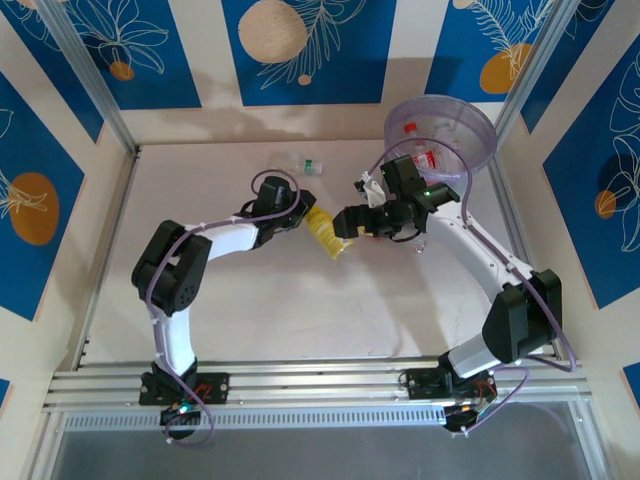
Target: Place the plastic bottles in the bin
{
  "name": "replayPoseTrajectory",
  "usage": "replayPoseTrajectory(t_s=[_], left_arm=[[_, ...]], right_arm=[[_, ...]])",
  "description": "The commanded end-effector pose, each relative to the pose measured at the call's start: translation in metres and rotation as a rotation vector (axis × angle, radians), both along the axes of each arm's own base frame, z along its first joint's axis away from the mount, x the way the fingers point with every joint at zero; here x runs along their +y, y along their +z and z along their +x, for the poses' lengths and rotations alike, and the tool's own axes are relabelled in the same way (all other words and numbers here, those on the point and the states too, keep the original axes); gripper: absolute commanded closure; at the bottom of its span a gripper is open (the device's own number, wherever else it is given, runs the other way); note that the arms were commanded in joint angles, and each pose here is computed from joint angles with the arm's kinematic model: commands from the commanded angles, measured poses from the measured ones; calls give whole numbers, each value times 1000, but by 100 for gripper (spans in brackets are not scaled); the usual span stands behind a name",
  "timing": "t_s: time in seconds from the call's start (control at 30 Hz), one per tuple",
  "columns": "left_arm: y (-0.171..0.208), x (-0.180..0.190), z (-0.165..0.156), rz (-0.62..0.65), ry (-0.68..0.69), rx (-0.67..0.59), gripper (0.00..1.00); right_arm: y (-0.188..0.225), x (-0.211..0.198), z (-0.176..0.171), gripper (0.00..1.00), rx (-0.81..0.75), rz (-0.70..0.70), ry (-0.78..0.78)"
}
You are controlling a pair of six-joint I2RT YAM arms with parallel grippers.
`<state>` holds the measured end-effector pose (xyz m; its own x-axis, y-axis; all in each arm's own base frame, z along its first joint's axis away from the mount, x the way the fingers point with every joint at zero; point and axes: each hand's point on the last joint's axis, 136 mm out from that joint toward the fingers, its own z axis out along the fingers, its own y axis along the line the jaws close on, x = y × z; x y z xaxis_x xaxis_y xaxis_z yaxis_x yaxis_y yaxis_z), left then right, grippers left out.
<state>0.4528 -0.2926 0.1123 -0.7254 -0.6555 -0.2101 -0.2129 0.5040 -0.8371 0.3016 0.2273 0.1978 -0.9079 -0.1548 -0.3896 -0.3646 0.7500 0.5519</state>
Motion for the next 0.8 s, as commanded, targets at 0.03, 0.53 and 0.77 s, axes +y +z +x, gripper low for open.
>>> replayPoseTrajectory(t_s=[0.03, 0.53, 0.77], left_arm=[[52, -16, -11, -50, -105, -120, 66], [100, -46, -36, -136, -242, -203, 67], [116, -53, -40, -180, -256, -228, 64]], right_arm=[[-12, 5, 9, 11, 5, -14, -9], [-35, 28, 18, 15, 48, 26, 35], [-35, 31, 22, 23, 72, 80, 35]])
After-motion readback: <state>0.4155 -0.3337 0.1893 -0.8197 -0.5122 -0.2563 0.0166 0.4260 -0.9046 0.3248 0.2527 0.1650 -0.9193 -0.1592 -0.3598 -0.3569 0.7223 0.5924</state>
